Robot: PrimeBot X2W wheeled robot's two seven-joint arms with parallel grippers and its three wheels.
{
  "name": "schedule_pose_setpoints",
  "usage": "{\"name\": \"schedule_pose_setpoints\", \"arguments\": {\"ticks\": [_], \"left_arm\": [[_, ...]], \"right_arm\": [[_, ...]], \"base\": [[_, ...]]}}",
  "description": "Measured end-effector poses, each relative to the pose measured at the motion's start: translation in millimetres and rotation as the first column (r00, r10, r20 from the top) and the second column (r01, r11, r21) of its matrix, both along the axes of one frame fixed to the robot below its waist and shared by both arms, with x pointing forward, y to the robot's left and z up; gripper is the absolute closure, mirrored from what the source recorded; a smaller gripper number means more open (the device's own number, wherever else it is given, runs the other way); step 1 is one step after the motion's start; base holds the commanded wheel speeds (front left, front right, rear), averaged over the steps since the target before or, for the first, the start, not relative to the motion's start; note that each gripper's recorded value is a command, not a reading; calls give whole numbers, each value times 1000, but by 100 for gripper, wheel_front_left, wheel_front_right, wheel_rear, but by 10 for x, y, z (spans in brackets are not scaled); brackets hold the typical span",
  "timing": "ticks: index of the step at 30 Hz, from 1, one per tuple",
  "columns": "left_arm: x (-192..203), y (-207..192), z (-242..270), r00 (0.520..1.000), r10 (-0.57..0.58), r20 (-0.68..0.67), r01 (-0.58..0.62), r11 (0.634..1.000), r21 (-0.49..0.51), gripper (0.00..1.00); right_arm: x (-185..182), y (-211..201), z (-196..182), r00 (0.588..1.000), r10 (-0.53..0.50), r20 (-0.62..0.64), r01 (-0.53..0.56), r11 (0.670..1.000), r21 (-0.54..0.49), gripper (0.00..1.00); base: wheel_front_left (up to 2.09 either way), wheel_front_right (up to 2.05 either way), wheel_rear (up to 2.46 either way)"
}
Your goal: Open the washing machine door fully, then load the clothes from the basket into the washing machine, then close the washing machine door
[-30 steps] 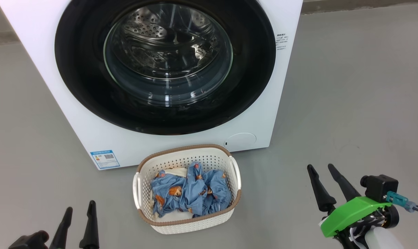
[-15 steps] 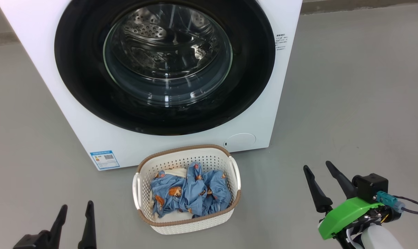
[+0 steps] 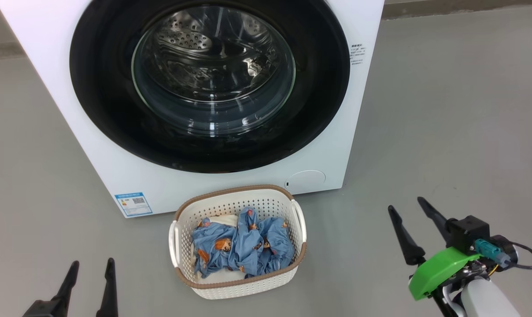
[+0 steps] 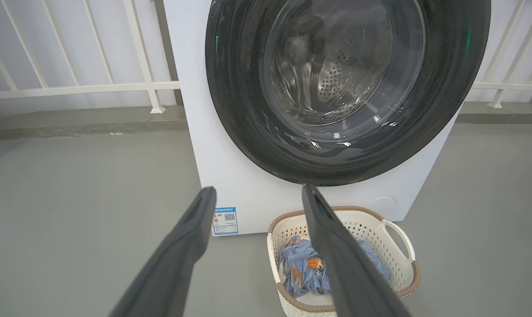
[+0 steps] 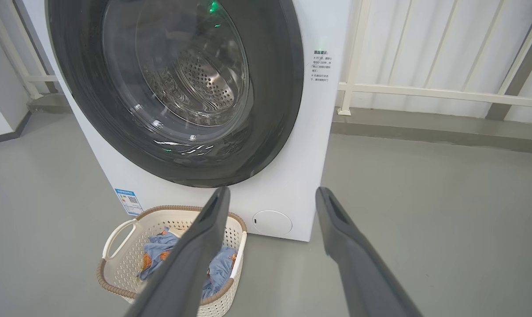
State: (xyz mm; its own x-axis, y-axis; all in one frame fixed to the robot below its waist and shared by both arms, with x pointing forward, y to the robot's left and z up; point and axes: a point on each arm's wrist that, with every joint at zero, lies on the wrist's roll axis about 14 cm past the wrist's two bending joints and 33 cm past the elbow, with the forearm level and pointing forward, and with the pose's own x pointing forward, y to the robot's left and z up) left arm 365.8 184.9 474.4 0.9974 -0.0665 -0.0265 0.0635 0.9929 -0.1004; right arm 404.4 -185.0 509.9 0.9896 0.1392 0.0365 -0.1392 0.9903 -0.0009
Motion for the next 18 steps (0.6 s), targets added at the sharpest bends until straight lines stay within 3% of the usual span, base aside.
{"name": "schedule_pose_setpoints", "arguments": {"ticks": [18], "left_arm": [[-11, 128, -37, 998, 61, -11, -61, 998, -5, 0]], "right_arm": [[31, -260, 89, 991, -132, 29, 130, 991, 43, 0]], "base": [[0, 0, 0]]}}
